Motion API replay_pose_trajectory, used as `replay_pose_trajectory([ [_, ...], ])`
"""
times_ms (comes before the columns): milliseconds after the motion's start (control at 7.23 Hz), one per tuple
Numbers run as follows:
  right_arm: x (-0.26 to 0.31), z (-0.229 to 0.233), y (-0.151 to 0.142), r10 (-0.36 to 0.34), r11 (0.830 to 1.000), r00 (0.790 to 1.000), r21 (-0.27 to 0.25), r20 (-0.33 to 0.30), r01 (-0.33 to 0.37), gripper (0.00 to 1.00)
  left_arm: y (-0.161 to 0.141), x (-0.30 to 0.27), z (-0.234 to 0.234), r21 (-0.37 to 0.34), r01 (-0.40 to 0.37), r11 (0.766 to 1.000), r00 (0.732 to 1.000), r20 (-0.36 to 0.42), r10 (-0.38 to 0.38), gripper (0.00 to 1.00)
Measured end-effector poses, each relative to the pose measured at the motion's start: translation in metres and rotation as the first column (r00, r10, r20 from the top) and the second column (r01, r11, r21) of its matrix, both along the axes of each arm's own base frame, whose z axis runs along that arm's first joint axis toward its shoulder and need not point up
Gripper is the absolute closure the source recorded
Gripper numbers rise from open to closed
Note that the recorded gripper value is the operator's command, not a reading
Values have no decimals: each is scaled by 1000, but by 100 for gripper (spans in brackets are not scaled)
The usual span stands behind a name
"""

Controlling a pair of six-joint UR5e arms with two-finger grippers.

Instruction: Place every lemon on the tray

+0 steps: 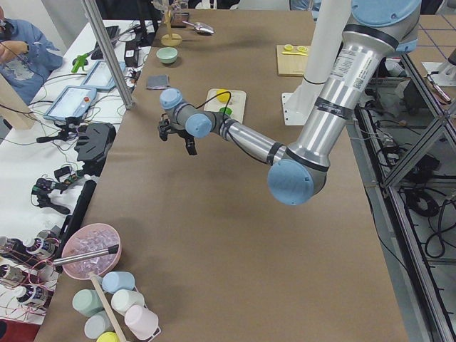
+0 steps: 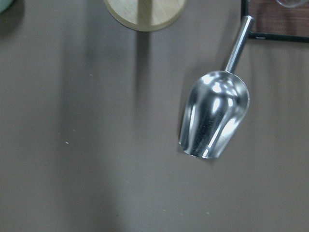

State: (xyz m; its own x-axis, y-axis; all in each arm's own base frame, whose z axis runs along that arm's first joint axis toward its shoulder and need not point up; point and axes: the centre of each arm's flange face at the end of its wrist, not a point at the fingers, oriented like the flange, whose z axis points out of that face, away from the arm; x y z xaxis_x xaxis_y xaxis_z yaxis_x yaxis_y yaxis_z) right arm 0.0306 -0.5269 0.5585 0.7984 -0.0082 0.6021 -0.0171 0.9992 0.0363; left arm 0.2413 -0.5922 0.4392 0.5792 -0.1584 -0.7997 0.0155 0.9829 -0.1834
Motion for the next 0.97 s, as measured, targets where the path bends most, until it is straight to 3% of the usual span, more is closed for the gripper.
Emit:
replay_pose_trajectory([
  [277, 25, 50, 35, -19, 999, 1000, -41, -6, 18, 0, 25, -89, 87, 87, -71, 994, 997, 34, 68, 2],
  [553, 43, 78, 45, 16, 998, 998, -59, 55, -13, 0, 70, -167, 159, 187, -149, 971, 988, 73, 137, 2],
  [691, 47, 87, 46, 31, 997, 995, -73, 93, -25, 0, 97, -190, 167, 197, -170, 966, 984, 86, 156, 2],
  [968, 49, 92, 47, 46, 996, 993, -87, 111, -36, 0, 140, -222, 137, 115, -163, 980, 984, 95, 153, 2],
])
